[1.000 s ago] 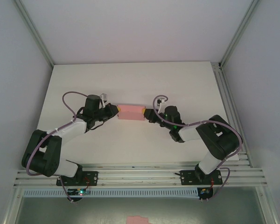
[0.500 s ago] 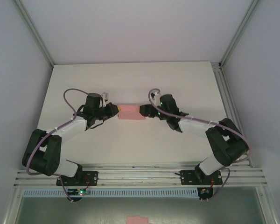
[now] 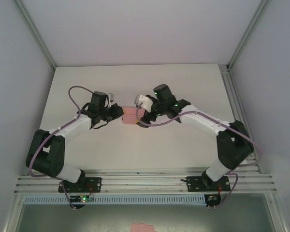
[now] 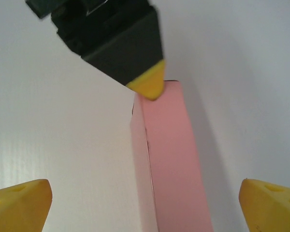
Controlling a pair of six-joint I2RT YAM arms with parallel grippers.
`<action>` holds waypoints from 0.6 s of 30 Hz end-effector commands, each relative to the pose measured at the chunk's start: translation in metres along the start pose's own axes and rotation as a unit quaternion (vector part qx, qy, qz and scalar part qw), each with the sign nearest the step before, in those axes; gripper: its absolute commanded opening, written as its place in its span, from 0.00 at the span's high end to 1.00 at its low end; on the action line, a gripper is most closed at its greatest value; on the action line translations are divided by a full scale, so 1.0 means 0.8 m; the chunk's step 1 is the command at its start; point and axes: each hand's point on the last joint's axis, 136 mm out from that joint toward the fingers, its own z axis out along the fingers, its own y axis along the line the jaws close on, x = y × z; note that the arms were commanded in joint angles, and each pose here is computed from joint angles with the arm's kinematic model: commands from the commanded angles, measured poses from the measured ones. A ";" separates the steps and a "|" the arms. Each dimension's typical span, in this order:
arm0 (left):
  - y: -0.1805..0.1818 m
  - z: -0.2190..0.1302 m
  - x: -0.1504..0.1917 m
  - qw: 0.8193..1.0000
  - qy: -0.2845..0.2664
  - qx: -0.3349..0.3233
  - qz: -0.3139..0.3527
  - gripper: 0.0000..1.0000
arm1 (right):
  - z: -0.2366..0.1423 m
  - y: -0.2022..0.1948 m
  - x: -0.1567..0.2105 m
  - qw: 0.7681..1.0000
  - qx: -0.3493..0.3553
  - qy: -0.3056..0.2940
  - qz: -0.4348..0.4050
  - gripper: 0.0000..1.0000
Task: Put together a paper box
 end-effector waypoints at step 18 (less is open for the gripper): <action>0.024 -0.024 0.017 0.996 0.032 -0.079 0.021 0.70 | 0.047 -0.034 0.059 0.983 -0.013 0.147 -0.105 0.61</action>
